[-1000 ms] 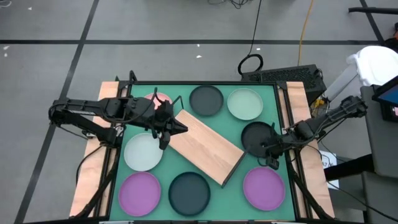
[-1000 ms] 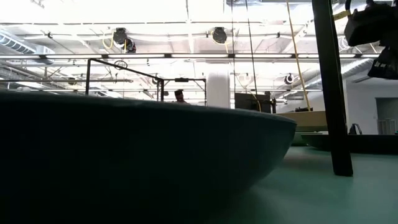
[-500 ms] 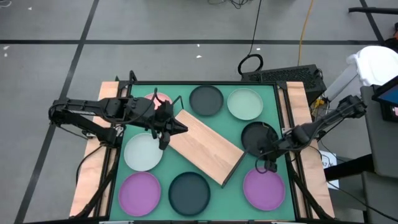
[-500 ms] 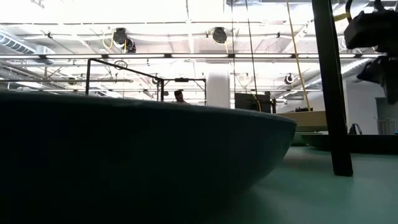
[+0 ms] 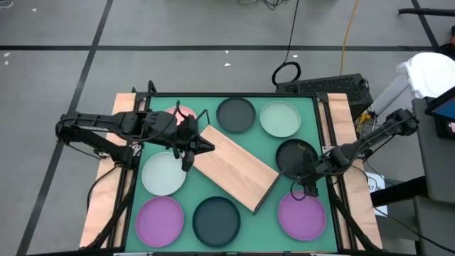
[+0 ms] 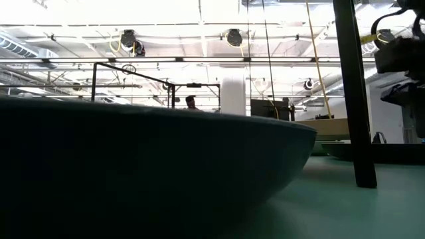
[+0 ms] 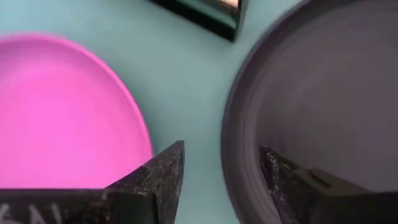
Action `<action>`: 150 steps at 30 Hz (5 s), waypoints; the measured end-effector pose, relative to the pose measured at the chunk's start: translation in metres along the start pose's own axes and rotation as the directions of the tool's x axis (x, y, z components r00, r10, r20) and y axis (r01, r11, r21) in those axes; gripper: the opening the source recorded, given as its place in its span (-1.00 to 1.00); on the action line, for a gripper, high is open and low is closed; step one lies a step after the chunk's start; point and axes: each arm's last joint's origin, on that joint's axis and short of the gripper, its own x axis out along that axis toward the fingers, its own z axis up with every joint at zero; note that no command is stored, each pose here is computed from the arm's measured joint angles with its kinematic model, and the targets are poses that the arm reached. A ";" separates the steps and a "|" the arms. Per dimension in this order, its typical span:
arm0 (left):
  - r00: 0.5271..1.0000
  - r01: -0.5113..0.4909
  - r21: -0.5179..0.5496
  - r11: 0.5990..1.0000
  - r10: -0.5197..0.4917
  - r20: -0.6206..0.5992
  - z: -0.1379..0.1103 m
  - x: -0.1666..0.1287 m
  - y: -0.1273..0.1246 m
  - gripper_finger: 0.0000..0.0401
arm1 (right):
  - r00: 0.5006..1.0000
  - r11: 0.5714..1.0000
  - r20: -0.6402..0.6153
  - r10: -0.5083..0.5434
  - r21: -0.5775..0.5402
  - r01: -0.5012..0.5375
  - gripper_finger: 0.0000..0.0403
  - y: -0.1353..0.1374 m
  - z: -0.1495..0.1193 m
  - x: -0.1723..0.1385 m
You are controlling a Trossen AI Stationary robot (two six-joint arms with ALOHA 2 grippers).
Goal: Place and stack plates onto a shelf
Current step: Put the black plate on the shelf
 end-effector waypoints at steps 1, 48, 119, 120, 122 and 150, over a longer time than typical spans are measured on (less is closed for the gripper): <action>1.000 0.000 0.004 1.000 0.000 0.000 0.000 0.000 0.000 -0.80 | 1.000 1.000 -0.017 -0.013 -0.019 0.012 -0.10 0.000 -0.001 0.001; 1.000 0.000 0.047 0.999 0.000 0.000 0.000 0.000 0.000 -0.80 | 0.991 0.996 -0.101 -0.084 0.012 0.086 -0.97 0.008 0.005 0.028; 0.998 -0.050 -0.179 0.983 0.055 0.023 0.000 0.000 0.001 -0.80 | 0.964 0.968 0.093 -0.248 -0.012 0.250 -1.00 0.063 0.140 -0.147; 0.998 -0.048 -0.186 0.981 0.053 0.022 0.000 0.000 0.001 -0.80 | 0.964 0.968 0.102 -0.246 -0.017 0.248 -1.00 0.063 0.144 -0.149; 0.999 -0.044 -0.188 0.981 0.049 0.020 0.000 0.000 -0.001 -0.80 | 0.963 0.969 0.120 -0.242 -0.017 0.246 -1.00 0.063 0.153 -0.155; 0.993 -0.117 -0.255 0.960 0.112 -0.035 -0.010 -0.001 -0.004 -0.80 | 0.967 0.945 0.226 -0.117 0.324 0.039 -1.00 0.089 0.274 -0.096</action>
